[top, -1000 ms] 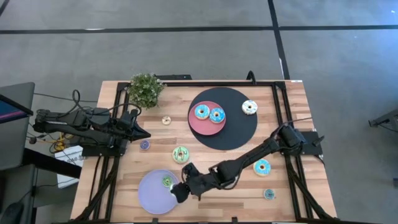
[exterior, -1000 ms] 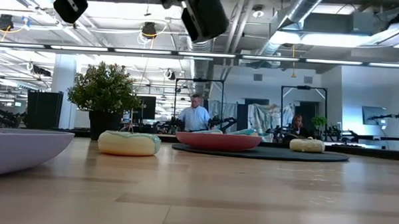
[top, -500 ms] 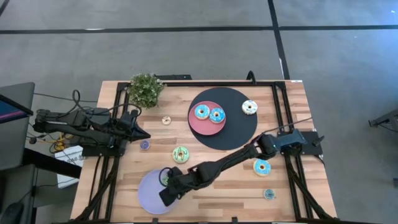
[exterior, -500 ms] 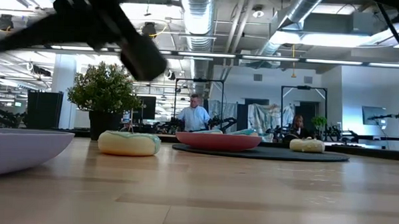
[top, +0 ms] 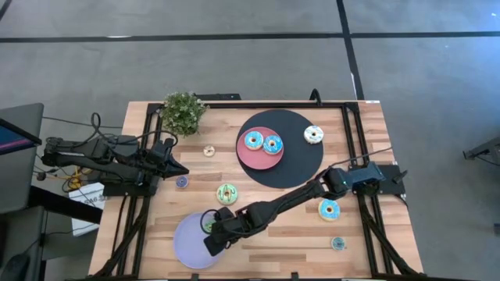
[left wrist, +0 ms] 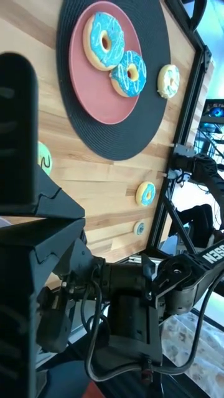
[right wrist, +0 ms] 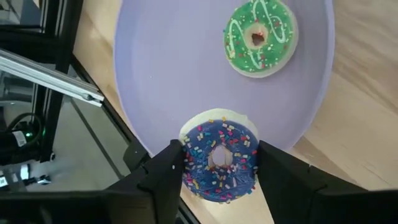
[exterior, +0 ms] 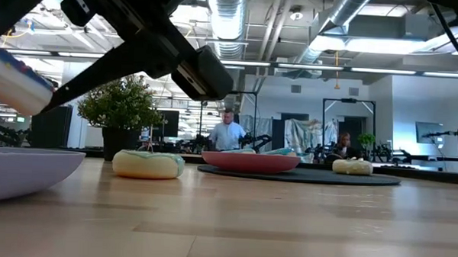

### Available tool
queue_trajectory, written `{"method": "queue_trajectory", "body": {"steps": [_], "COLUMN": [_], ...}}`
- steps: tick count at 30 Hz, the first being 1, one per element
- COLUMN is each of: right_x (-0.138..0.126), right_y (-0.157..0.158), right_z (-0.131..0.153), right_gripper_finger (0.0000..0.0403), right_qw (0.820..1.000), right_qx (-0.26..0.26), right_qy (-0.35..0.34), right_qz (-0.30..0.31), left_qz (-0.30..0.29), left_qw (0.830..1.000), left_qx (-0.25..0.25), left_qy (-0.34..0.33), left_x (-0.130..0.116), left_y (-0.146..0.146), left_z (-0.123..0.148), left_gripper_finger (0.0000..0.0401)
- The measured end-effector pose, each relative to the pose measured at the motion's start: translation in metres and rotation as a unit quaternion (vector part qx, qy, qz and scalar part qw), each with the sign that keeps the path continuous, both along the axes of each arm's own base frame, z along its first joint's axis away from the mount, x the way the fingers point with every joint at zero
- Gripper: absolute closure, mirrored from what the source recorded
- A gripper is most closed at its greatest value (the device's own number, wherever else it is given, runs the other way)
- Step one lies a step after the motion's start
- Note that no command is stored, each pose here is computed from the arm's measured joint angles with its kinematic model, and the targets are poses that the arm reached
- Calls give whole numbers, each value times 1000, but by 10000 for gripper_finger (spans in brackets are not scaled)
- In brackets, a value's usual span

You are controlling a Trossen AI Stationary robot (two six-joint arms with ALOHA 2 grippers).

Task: Pick & Place donuts
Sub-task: Put the small dark blue donut on the purple plate, then put the big light blue donut on the pink plate

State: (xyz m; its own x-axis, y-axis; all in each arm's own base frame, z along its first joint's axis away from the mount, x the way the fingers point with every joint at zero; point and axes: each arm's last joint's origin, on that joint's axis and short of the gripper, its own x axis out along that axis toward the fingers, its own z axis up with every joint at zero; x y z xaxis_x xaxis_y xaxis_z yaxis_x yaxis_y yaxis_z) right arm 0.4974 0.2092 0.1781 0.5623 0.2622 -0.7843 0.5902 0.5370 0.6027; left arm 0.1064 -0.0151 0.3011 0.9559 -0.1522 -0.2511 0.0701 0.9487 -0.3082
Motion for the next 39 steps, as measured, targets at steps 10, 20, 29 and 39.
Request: {"method": "queue_trajectory", "body": {"steps": [10,20,29,39], "right_x": [1,3,3,4], "right_y": [-3,-3,-3,-10], "right_z": [0,1,1,1], "right_gripper_finger": [182,179,162,158], "right_qw": [1000,1000,1000,999], "right_qx": [-6,-7,-14,-7], "right_qy": [-3,-15,-17,-8], "right_qz": [9,15,17,35], "left_qz": [-3,-2,-2,-2], "left_qw": [1000,1000,1000,1000], "left_qx": [11,11,11,11], "left_qy": [-2,-2,-2,-2], "left_x": [0,0,0,0], "left_y": [0,0,0,0], "left_z": [0,0,0,0], "left_gripper_finger": [401,401,401,401]}}
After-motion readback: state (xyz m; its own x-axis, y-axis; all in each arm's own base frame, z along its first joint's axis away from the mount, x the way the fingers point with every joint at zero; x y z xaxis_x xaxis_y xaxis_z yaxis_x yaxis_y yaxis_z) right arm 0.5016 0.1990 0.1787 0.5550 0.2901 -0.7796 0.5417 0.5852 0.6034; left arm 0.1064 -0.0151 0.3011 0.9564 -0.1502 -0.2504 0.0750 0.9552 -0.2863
